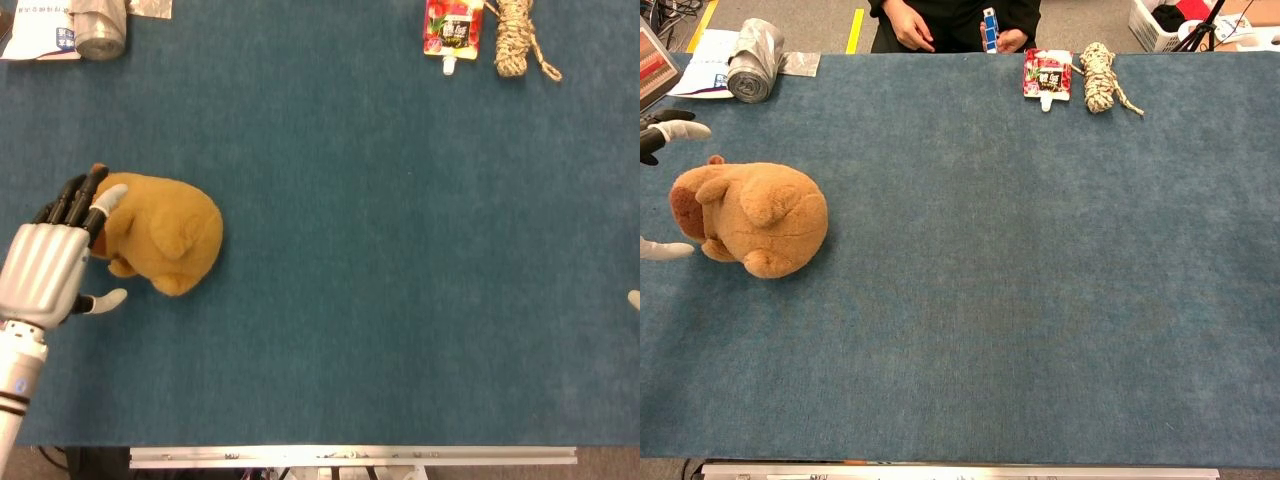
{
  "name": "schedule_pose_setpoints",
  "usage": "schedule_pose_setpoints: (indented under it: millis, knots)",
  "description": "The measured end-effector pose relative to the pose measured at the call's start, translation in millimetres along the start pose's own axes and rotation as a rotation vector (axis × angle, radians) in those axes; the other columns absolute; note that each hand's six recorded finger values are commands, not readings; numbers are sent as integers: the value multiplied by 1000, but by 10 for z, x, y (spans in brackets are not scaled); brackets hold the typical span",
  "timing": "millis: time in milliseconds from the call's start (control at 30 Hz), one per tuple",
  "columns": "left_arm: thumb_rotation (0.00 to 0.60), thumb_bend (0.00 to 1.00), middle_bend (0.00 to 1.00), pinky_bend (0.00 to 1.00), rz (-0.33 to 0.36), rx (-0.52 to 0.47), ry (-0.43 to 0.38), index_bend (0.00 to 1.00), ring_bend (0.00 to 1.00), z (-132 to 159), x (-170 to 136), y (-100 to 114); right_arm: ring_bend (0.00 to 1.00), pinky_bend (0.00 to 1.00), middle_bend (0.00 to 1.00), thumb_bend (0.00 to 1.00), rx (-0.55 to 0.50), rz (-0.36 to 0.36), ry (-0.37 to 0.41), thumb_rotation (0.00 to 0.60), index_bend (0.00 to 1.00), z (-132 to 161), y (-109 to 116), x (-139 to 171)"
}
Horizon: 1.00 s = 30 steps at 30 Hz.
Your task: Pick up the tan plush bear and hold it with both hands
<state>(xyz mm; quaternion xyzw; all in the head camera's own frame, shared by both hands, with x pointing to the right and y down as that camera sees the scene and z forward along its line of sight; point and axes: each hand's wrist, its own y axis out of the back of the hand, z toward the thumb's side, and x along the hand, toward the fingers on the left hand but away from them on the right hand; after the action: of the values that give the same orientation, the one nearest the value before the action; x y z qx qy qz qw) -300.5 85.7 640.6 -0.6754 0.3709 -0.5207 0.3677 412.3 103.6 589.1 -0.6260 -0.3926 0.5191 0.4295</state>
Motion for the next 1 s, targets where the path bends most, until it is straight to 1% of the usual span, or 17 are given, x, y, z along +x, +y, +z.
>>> schedule_pose_setpoints:
  millis: [167,300,433,633,800,1000]
  knots:
    - [600,0,0,226,-48,50,9,39,0,-8,118,-36,222,511,237,0,-4,15,1,600,167,-4,-54,-3]
    - [600,0,0,179,-66,95,7,4,0,-33,173,-42,222,511,238,0,-8,24,6,600,167,15,-85,-1]
    - [600,0,0,158,-75,170,-3,0,0,-50,230,-53,222,511,237,0,-8,25,10,600,167,31,-87,-8]
    - [600,0,0,154,-113,250,-14,0,0,-88,345,-101,222,511,237,0,-23,29,20,600,167,68,-119,-21]
    - [600,0,0,153,-118,283,-27,0,0,-68,442,-117,222,511,237,0,-29,34,26,600,167,88,-160,-35]
    - [600,0,0,154,-129,309,-53,0,0,-2,545,-167,222,511,237,0,-32,28,25,600,167,81,-154,-28]
